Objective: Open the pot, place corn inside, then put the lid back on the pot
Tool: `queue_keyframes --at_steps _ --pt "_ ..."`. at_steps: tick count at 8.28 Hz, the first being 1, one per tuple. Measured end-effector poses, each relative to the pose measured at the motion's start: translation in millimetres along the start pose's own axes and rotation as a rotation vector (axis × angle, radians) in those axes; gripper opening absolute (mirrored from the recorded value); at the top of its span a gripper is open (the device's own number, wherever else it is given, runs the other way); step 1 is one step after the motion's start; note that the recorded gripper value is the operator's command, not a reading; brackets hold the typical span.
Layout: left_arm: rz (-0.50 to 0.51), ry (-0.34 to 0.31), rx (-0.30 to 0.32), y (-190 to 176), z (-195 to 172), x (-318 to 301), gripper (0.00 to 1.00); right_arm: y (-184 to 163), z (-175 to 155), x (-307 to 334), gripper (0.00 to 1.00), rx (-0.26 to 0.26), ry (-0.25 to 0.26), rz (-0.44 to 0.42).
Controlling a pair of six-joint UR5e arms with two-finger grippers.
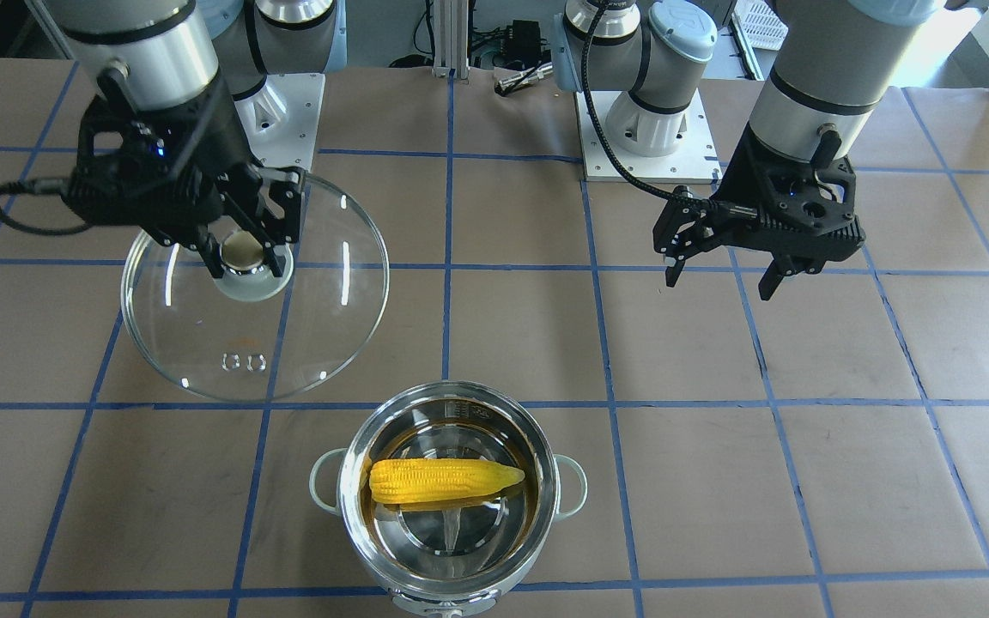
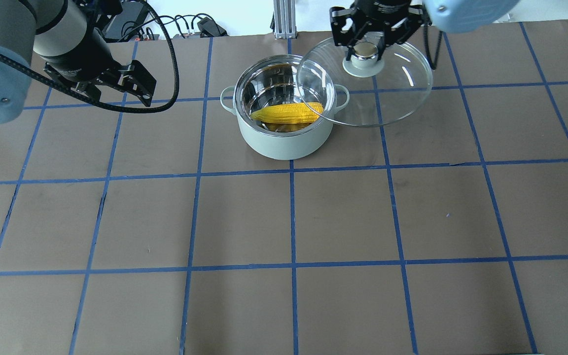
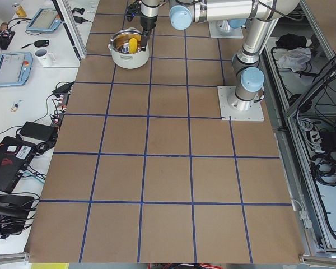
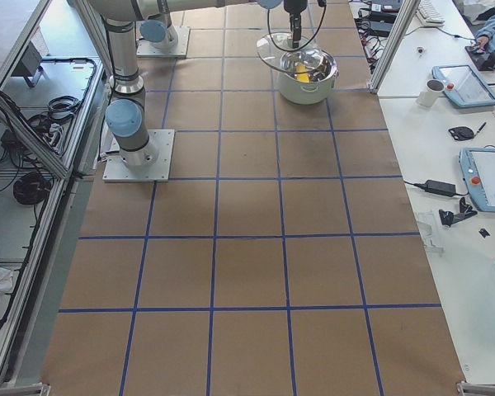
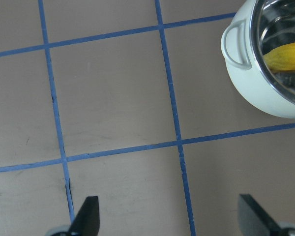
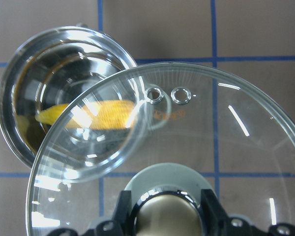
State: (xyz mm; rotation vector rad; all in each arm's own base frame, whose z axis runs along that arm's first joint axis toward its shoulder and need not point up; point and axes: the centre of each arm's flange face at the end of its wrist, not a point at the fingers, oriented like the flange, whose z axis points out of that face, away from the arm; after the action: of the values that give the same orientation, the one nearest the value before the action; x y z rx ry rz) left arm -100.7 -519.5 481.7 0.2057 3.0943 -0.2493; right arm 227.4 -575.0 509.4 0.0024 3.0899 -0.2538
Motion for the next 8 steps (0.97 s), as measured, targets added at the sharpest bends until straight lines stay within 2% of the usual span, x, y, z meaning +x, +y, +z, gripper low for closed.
queue_keyframes --at_steps 2,3,4,6,8 --pt "-0.035 -0.017 -0.019 6.4 -1.6 -4.3 1.0 -36.0 49.6 -55.7 0.41 0.1 -0.032 -0.004" --pt "-0.061 -0.013 -0.038 11.5 -1.8 -3.8 1.0 -47.4 75.0 -74.6 0.41 0.133 -0.055 -0.004" --pt "-0.075 -0.007 -0.055 15.7 -1.7 -2.1 1.0 -53.7 96.6 -86.9 0.4 0.138 -0.079 -0.006" --pt "-0.095 -0.004 -0.067 20.4 -3.2 1.5 1.0 -53.1 117.3 -104.2 0.4 0.123 -0.117 0.007" --pt "-0.11 -0.004 -0.06 23.5 -8.2 4.1 1.0 -45.3 130.1 -124.5 0.41 0.111 -0.112 0.012"
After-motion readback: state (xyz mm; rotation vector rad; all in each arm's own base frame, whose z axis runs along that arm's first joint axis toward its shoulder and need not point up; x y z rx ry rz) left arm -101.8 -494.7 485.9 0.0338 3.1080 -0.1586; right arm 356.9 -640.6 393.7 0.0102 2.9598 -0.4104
